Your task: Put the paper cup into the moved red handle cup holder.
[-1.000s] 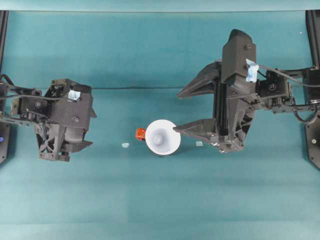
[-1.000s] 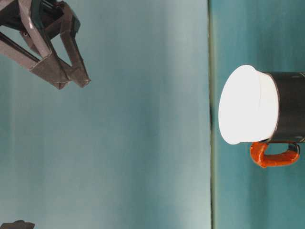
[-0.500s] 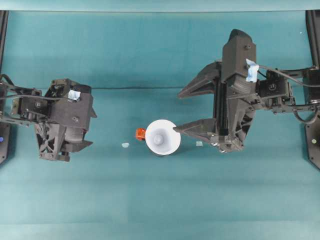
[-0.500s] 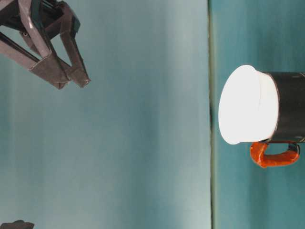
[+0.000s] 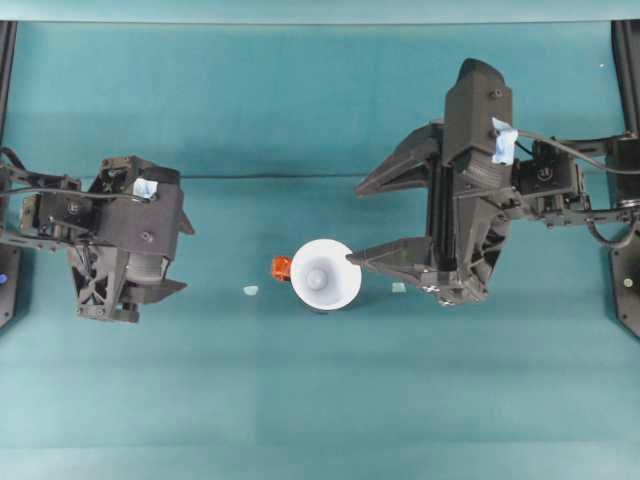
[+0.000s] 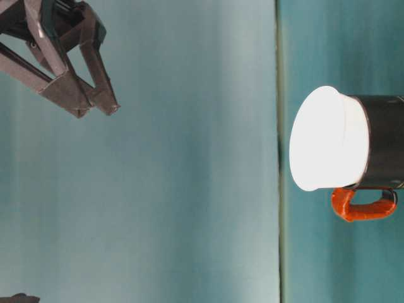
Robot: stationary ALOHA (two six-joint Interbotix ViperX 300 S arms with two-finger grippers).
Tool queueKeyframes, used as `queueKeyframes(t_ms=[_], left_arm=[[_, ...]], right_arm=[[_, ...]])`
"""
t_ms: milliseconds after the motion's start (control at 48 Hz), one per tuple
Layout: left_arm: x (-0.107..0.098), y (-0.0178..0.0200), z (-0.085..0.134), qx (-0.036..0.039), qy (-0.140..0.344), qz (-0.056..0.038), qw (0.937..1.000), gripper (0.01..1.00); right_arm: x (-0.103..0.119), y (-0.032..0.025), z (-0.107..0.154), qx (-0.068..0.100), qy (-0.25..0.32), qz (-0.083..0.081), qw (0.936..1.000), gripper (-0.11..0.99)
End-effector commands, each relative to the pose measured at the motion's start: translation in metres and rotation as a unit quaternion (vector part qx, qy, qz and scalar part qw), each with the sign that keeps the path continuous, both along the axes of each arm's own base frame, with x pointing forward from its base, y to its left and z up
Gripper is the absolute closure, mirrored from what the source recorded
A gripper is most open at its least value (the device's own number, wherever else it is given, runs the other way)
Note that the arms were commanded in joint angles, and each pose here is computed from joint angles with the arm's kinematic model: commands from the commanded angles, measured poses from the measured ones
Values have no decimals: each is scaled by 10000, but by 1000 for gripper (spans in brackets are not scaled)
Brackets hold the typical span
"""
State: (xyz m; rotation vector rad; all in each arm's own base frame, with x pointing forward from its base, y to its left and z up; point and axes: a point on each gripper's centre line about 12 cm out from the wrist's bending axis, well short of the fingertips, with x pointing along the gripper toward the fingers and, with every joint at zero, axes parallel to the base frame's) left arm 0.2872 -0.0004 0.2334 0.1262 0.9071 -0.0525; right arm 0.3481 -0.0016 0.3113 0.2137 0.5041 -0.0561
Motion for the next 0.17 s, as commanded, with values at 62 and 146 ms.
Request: queueKeyframes(t_ms=[62,146], left_arm=[[18,-4,81,1,-153,-5,9999,166],[18,1,81,1,-153,3,9999,168]], right_arm=[[-75,11,205,-21,-322,27,9995,104],[-75,11,205,-21,-322,27,9995,106]])
